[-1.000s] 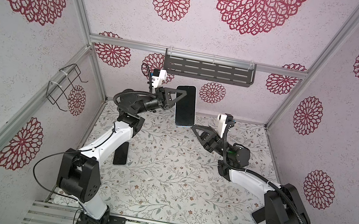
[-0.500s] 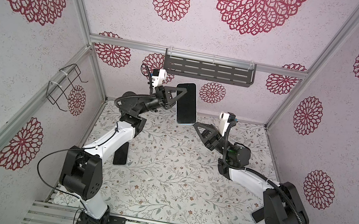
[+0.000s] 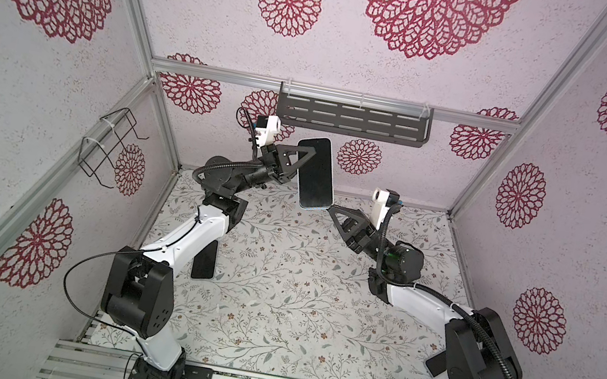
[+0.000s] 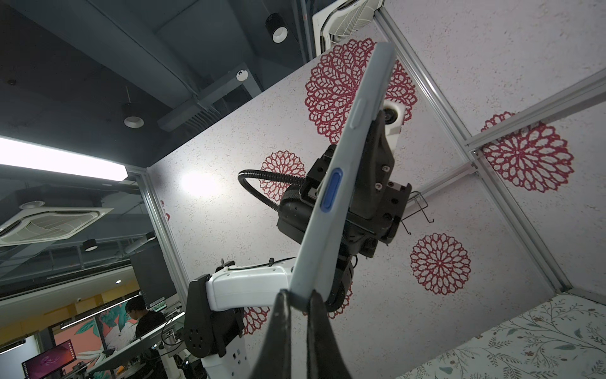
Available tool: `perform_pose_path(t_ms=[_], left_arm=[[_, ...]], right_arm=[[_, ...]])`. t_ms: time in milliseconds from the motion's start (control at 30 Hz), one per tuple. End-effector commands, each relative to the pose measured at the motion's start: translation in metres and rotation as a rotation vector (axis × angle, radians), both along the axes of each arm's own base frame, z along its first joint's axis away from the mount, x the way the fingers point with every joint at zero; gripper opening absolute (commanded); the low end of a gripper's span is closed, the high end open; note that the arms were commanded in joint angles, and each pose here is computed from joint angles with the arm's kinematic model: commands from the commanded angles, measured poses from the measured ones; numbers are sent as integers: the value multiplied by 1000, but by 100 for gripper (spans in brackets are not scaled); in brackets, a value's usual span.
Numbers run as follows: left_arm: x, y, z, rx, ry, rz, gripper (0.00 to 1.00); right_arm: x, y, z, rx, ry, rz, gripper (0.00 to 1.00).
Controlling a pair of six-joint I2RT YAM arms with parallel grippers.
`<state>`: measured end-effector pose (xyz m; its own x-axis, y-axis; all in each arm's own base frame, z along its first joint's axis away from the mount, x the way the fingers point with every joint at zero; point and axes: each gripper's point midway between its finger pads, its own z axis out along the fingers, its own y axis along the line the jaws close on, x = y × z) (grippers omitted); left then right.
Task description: Take the phone out of the phone case
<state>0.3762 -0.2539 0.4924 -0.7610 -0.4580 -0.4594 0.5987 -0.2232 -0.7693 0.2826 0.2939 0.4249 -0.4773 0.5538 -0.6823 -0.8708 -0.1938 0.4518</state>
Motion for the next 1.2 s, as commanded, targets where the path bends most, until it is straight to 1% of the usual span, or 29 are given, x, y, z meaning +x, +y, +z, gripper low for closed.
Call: perform_pose_path(t_ms=[0, 167, 267, 300, 367, 433, 500, 567, 700, 733, 800, 900, 1000, 1167], left_arm=[[-82, -7, 65, -89, -156, -179, 0], [-89, -4, 74, -94, -180, -175, 0], [-92, -5, 76, -77, -185, -167, 0], [-91, -7, 74, -65, -183, -160, 0], [-88, -8, 70, -40, -178, -137, 0], [-85, -9, 65, -20, -170, -121, 0], [-80, -9, 60, 12, -162, -98, 0], [-69, -7, 50, 55, -141, -46, 0], [-44, -2, 29, 131, -87, 56, 0], [-36, -1, 23, 147, -68, 82, 0], [-24, 2, 14, 154, -37, 124, 0], [-12, 2, 7, 139, -3, 138, 0], [-6, 1, 3, 124, 13, 141, 0], [-6, 1, 1, 122, 14, 142, 0]], right_arm=[[57, -12, -40, -6, 188, -130, 3], [66, -13, -50, -27, 237, -156, 5], [69, -15, -51, -25, 246, -166, 8], [67, -16, -49, -16, 237, -162, 11], [60, -18, -40, 1, 207, -146, 23], [53, -21, -33, 13, 185, -144, 38], [40, -26, -27, 27, 153, -133, 51], [24, -31, -16, 44, 111, -109, 62], [-7, -37, 3, 69, 40, -77, 79], [-13, -36, 5, 66, 30, -73, 81], [-21, -32, 8, 51, 18, -75, 81], [-29, -23, 8, 17, 13, -80, 81], [-36, -13, 8, -2, 9, -66, 81], [-39, -8, 13, 15, 4, -46, 79]])
